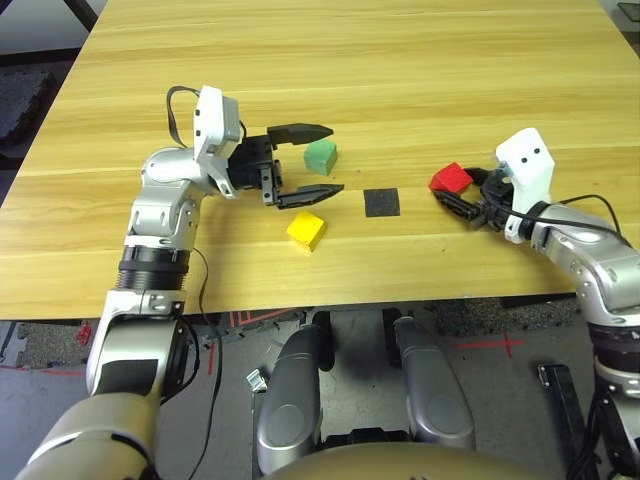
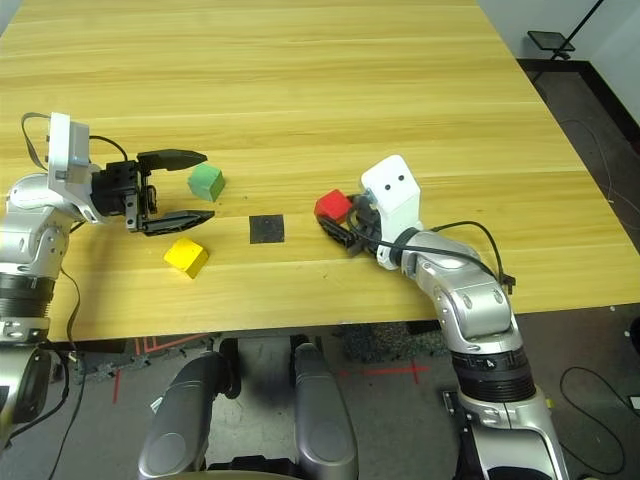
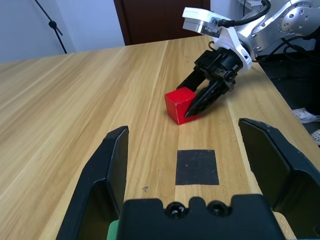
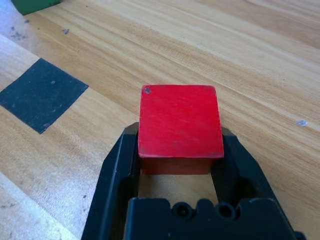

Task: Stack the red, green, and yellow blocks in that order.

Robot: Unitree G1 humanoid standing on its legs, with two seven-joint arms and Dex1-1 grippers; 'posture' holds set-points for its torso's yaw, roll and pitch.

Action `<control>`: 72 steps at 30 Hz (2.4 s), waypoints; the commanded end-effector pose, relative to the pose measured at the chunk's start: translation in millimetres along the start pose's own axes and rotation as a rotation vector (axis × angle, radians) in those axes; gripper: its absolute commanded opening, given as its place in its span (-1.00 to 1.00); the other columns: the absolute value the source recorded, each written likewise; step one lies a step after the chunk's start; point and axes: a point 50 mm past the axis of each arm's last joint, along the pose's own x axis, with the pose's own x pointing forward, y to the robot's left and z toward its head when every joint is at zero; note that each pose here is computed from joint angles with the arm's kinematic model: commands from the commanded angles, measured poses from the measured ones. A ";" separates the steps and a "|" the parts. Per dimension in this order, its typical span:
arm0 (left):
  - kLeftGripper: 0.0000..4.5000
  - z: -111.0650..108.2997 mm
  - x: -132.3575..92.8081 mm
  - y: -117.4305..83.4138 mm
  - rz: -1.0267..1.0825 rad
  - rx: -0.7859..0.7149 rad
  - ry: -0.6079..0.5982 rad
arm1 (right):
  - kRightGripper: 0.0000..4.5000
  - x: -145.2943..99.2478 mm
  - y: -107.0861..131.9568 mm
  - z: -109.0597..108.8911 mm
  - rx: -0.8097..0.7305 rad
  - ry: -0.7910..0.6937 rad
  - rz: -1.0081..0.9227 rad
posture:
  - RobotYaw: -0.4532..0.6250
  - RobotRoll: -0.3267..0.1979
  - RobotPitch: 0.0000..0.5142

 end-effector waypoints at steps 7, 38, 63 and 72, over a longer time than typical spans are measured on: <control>1.00 -0.8 0.2 0.3 0.000 -0.006 0.002 | -0.09 1.3 -6.3 14.1 -0.074 -0.026 0.033 | 0.14 0.28 0.12; 1.00 6.1 -10.0 -3.2 0.044 0.026 0.032 | -0.09 56.0 -1.4 60.9 -0.560 0.052 0.886 | 0.37 0.37 -0.04; 1.00 6.7 -3.4 -2.6 0.034 0.014 0.021 | -0.09 76.6 4.7 36.5 -0.507 0.036 0.826 | 0.37 0.42 0.03; 1.00 7.2 -4.6 -3.1 0.045 0.014 0.023 | -0.09 81.0 7.3 34.3 -0.510 0.034 0.828 | 0.40 0.43 0.04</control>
